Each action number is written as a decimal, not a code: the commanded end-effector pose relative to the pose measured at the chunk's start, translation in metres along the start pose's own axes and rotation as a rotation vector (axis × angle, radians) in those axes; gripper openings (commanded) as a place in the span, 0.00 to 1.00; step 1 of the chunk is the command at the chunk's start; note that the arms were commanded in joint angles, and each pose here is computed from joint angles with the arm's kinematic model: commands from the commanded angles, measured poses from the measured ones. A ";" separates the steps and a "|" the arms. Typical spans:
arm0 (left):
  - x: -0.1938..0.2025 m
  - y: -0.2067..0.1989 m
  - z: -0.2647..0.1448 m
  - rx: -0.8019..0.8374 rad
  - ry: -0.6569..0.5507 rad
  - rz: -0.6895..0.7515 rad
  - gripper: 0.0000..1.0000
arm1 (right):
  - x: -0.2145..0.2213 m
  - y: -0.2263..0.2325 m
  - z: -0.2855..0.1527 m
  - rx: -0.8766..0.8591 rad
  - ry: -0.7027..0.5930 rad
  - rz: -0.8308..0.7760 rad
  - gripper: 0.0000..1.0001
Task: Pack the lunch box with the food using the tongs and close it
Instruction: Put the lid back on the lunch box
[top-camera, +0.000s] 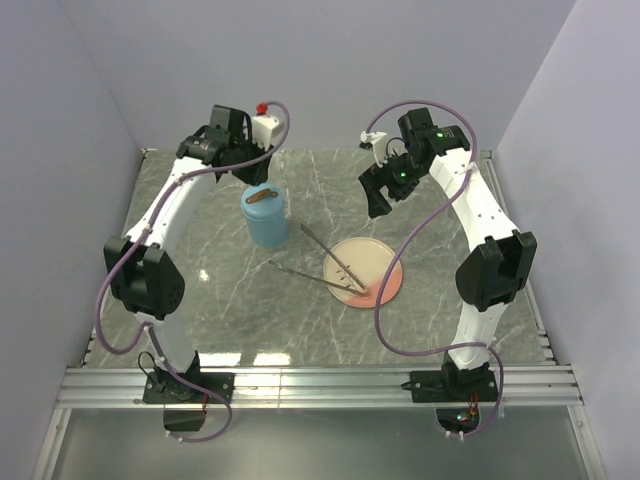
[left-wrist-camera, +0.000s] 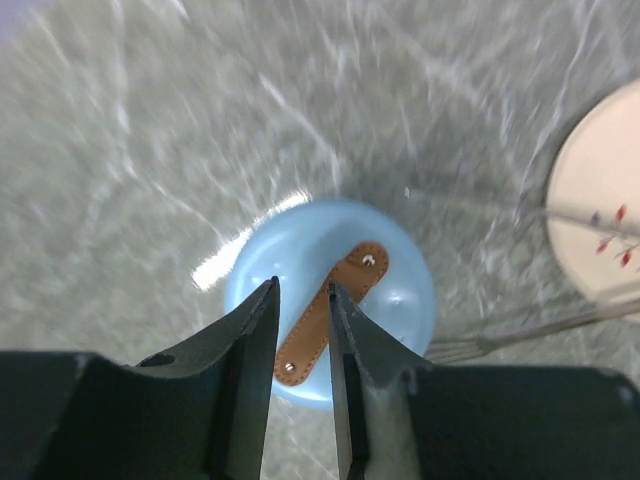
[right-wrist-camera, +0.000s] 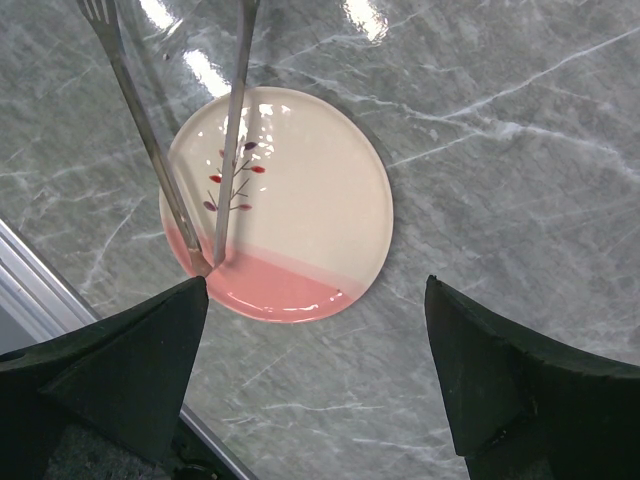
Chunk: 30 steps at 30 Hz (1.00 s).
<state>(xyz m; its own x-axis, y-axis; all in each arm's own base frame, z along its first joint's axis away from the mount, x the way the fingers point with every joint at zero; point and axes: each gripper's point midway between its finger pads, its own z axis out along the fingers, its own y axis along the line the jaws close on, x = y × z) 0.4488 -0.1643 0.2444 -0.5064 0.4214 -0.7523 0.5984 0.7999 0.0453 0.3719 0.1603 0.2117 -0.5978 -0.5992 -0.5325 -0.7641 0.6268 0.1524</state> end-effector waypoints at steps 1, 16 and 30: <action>0.043 0.001 0.025 0.007 0.133 -0.011 0.32 | -0.006 0.004 -0.020 0.026 -0.048 -0.007 0.96; -0.035 0.014 -0.025 -0.031 -0.100 0.007 0.31 | -0.009 0.002 -0.022 0.041 -0.052 -0.010 0.96; 0.030 0.003 -0.004 0.031 0.068 -0.020 0.34 | -0.006 0.002 -0.018 0.029 -0.039 -0.008 0.96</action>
<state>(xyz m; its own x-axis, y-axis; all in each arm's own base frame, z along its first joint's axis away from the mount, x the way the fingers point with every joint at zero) 0.4437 -0.1518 0.2611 -0.4868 0.4090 -0.7718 0.6049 0.7953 0.0399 0.3719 0.1599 0.2117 -0.5982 -0.5994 -0.5320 -0.7636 0.6277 0.1513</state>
